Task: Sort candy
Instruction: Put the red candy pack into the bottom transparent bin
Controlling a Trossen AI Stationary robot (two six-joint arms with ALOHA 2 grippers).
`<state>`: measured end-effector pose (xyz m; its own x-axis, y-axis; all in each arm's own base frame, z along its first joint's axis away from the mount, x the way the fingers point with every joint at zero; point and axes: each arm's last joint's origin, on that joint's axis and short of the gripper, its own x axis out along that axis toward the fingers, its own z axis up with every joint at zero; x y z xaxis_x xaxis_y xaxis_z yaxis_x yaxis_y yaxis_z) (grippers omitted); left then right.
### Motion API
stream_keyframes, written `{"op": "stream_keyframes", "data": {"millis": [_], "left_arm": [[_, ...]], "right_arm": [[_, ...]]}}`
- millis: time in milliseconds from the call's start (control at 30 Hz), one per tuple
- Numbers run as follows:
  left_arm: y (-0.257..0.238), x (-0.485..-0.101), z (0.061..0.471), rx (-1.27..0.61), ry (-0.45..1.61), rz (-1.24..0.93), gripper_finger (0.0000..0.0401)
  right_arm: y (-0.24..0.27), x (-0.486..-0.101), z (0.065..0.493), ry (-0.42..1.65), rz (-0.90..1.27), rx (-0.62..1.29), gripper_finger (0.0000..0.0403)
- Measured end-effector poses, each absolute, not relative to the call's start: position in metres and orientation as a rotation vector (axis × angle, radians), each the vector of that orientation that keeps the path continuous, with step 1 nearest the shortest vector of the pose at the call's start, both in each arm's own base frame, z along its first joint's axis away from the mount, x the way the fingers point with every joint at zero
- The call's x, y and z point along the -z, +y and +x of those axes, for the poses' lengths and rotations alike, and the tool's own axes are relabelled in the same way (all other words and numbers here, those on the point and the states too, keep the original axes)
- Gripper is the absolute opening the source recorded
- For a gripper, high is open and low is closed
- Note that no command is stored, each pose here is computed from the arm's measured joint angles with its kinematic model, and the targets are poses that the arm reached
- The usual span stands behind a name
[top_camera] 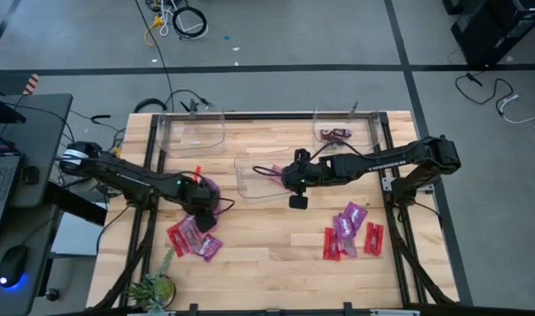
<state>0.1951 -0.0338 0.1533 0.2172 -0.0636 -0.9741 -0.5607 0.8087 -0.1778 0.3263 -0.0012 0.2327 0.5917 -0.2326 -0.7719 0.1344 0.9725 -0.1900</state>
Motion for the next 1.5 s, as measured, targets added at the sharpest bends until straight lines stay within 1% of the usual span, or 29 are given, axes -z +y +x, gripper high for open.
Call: {"op": "stream_keyframes", "data": {"millis": [167, 267, 367, 433, 533, 733, 867, 1033, 1233, 1500], "left_arm": [[-0.035, -0.165, 0.202, -0.336, 1.310, -0.525, 0.0080], [-0.034, -0.174, 0.205, -0.350, 1.309, -0.493, 0.0034], [-0.034, -0.187, 0.208, -0.360, 1.313, -0.430, 0.0010], [-0.033, -0.199, 0.210, -0.378, 1.313, -0.383, 0.0007], [-0.032, -0.224, 0.218, -0.383, 1.264, -0.289, 0.0014], [-0.024, -0.274, 0.238, -0.378, 1.074, -0.093, 0.0018], [-0.011, -0.288, 0.251, -0.366, 0.961, 0.031, 0.0018], [0.010, -0.283, 0.274, -0.320, 0.897, 0.095, 0.0018], [0.029, -0.259, 0.308, -0.257, 0.872, 0.149, 0.0018], [0.045, -0.225, 0.328, -0.231, 0.945, 0.143, 0.0020]], "right_arm": [[-0.001, -0.233, 0.326, 0.915, -0.116, 0.214, 0.0071], [-0.001, -0.233, 0.325, 0.922, -0.117, 0.214, 0.0071], [0.000, -0.240, 0.320, 0.913, -0.120, 0.220, 0.0071], [0.001, -0.248, 0.314, 0.897, -0.144, 0.254, 0.0071], [0.004, -0.263, 0.303, 0.863, -0.166, 0.313, 0.0071], [0.005, -0.287, 0.281, 0.812, -0.141, 0.374, 0.0071], [0.003, -0.294, 0.269, 0.815, -0.140, 0.421, 0.0071], [0.001, -0.294, 0.263, 0.847, -0.144, 0.459, 0.0071], [0.001, -0.291, 0.263, 0.870, -0.156, 0.469, 0.0071], [0.001, -0.291, 0.263, 0.870, -0.156, 0.469, 0.0071]]}}
